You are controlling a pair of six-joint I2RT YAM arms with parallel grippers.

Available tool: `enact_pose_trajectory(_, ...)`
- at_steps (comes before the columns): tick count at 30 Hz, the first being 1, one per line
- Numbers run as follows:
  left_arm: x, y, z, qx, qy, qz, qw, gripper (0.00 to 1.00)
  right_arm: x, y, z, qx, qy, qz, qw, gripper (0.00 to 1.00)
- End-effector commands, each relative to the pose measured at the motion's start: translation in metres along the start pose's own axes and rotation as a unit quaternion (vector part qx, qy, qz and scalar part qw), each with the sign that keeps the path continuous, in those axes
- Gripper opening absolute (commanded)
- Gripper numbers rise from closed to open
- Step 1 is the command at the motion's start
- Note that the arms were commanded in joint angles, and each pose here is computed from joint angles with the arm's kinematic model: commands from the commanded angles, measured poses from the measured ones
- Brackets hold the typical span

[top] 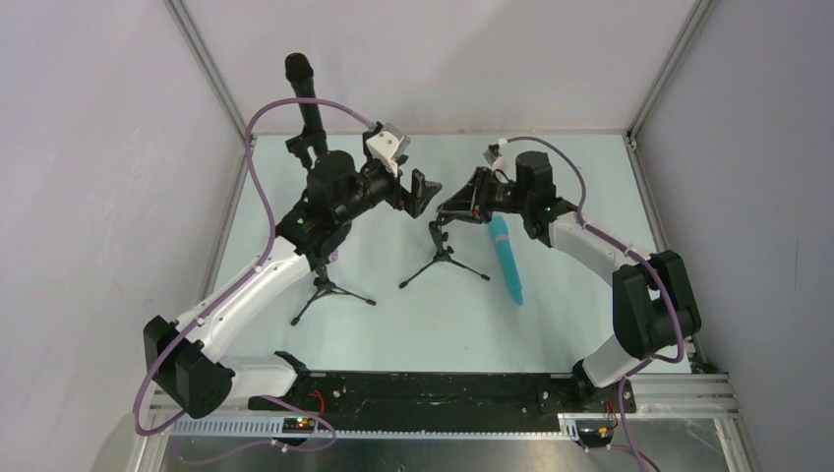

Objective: Attach the microphones to the stand

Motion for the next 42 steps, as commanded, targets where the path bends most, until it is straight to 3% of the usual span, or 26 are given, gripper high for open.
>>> enact_pose_trajectory(1, 0.007, 0.001, -0.009, -0.016, -0.017, -0.008, 1.0, 1.0, -0.001, 0.043, 0.002, 0.016, -0.039, -0.076, 0.996, 0.0)
enact_pose_trajectory(5, 0.007, 0.001, -0.008, -0.017, -0.016, -0.008, 1.0, 1.0, -0.001, 0.04, 0.003, -0.007, -0.062, -0.101, 0.993, 0.0)
enact_pose_trajectory(10, 0.006, 0.0, -0.008, -0.017, -0.016, -0.006, 1.0, 1.0, -0.004, 0.017, 0.005, -0.024, -0.062, -0.072, 0.995, 0.0)
enact_pose_trajectory(17, 0.006, 0.0, -0.007, -0.019, -0.014, -0.007, 1.0, 1.0, 0.012, 0.0, 0.005, -0.021, -0.121, -0.034, 0.992, 0.0)
enact_pose_trajectory(24, 0.005, -0.002, -0.006, -0.021, -0.014, -0.004, 1.0, 1.0, 0.013, -0.003, 0.009, -0.014, -0.139, -0.019, 0.99, 0.06)
enact_pose_trajectory(32, 0.005, -0.003, -0.005, -0.023, -0.012, -0.004, 1.0, 1.0, 0.018, -0.008, 0.01, 0.003, -0.157, -0.014, 0.988, 0.33)
enact_pose_trajectory(41, 0.005, -0.004, -0.005, -0.025, -0.012, -0.003, 1.0, 1.0, 0.033, -0.003, 0.007, 0.023, -0.196, 0.007, 0.98, 0.87)
enact_pose_trajectory(42, 0.005, -0.003, -0.005, -0.025, -0.013, -0.003, 1.0, 1.0, 0.036, -0.003, 0.006, 0.026, -0.201, 0.011, 0.979, 0.9)
Point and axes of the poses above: each gripper's point midway between its finger pads, its own x axis back along the fingers, its own y axis along the line the jaws close on, z = x × y, the point moved 3 cm from there along x, back along the fingers, and after that the axes turned 12 degrees about -x, right-handed, at the moved point
